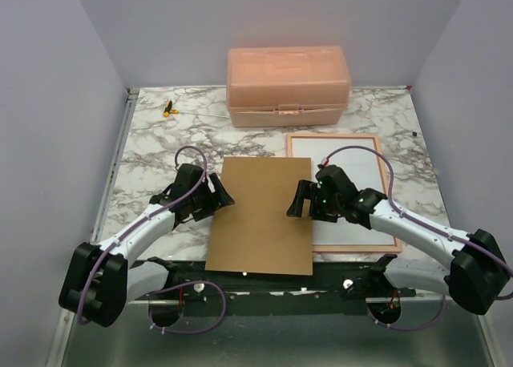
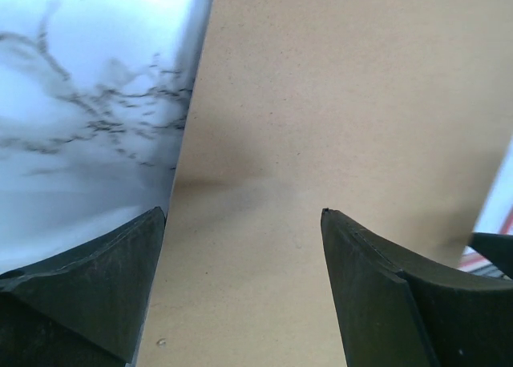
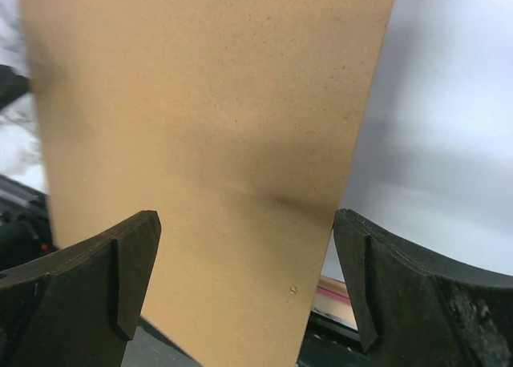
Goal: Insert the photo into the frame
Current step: Adjust the photo frame item at the center of the board.
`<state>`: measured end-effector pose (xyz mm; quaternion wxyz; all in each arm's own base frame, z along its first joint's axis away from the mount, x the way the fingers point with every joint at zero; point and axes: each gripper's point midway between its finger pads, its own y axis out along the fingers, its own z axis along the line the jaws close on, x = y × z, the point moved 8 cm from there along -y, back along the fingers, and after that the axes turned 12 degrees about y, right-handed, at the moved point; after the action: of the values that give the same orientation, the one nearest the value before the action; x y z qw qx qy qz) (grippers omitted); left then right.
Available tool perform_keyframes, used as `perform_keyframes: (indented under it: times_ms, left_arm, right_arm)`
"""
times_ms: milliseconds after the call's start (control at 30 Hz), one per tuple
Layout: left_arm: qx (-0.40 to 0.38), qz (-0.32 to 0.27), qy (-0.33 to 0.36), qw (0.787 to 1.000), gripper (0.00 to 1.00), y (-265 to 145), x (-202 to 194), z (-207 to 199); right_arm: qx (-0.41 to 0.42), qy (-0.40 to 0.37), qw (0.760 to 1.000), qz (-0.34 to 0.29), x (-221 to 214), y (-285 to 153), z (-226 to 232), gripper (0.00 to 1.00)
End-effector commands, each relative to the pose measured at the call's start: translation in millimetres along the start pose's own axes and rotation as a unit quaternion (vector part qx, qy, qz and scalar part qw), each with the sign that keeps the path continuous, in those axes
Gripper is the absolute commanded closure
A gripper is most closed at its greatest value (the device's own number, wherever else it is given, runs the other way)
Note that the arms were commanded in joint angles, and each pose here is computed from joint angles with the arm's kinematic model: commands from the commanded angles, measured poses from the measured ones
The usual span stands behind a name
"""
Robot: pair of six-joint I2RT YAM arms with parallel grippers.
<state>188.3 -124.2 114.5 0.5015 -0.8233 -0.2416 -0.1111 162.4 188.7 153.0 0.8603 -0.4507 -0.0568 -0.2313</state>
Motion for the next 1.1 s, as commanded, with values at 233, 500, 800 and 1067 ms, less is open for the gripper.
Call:
perform_keyframes:
  times_ms: [233,500,800,1067]
  left_arm:
    - [-0.025,-0.015,0.030,0.999,0.20,-10.5,2.8,-9.8]
    - [-0.035,0.004,0.025,0.999,0.21,-3.3,-11.9,-1.8]
    - [-0.063,0.020,0.015,0.998,0.24,8.1,-21.6,0.0]
    - [-0.084,0.036,0.011,0.996,0.26,16.5,-25.6,-1.0]
  right_arm:
    - [-0.066,0.013,0.997,-0.025,11.9,9.8,-16.4,0.00]
    - [0.007,0.065,0.998,0.014,23.5,16.5,-42.2,0.02]
    - [0.069,0.091,0.992,0.061,13.6,37.2,-48.7,0.11]
    - [0.157,0.081,0.983,0.054,22.8,20.2,-21.7,0.33]
